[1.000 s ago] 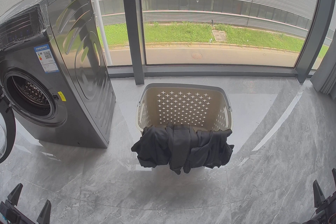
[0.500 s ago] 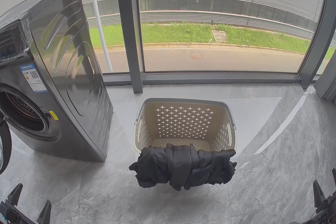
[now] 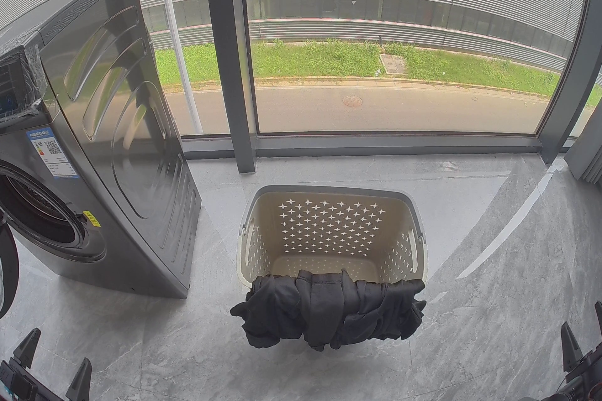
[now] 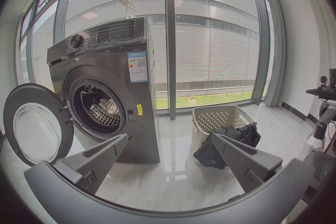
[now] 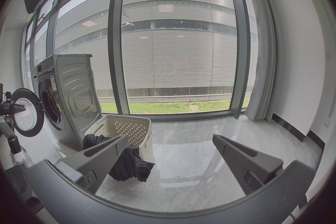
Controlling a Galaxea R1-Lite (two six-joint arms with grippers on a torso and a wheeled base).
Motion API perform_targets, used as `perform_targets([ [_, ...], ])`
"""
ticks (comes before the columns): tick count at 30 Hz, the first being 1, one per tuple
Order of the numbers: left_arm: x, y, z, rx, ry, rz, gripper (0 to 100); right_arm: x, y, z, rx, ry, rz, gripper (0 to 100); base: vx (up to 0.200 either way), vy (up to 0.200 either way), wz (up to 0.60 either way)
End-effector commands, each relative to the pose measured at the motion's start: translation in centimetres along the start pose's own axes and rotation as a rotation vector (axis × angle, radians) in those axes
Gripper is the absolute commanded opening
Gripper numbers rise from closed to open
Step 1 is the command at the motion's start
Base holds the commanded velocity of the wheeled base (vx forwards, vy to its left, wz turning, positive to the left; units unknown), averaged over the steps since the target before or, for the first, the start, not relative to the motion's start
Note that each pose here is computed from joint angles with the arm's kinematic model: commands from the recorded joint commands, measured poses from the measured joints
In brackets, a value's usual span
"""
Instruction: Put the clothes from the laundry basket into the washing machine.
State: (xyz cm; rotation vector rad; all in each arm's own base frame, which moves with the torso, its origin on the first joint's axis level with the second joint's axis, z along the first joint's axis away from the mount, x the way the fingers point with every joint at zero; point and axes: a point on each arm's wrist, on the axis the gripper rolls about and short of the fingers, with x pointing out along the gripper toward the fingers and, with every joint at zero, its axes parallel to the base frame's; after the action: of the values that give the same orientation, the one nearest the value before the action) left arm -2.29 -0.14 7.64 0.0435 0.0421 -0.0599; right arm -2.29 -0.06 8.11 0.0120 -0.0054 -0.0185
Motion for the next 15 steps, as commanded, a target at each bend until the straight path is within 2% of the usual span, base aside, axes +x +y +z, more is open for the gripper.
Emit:
perform_targets([
  [1,0.02,-0.02,-0.53,0.0,0.0,0.001,100,0.0,-0.01,-0.52,0.0,0.001,0.0,100,0.0,0.0,0.0],
  [11,0.02,-0.02,-0.53,-0.002,0.0,0.001,100,0.0,-0.01,-0.52,-0.006,0.001,0.0,100,0.0,0.0,0.0],
  [14,0.02,-0.02,-0.53,-0.002,0.0,0.001,100,0.0,0.0,-0.52,-0.006,0.001,-0.005,100,-0.2,0.0,0.0],
  [15,0.02,-0.02,-0.53,0.0,0.0,0.001,100,0.0,0.0,-0.52,-0.007,0.001,-0.003,100,0.0,0.0,0.0],
])
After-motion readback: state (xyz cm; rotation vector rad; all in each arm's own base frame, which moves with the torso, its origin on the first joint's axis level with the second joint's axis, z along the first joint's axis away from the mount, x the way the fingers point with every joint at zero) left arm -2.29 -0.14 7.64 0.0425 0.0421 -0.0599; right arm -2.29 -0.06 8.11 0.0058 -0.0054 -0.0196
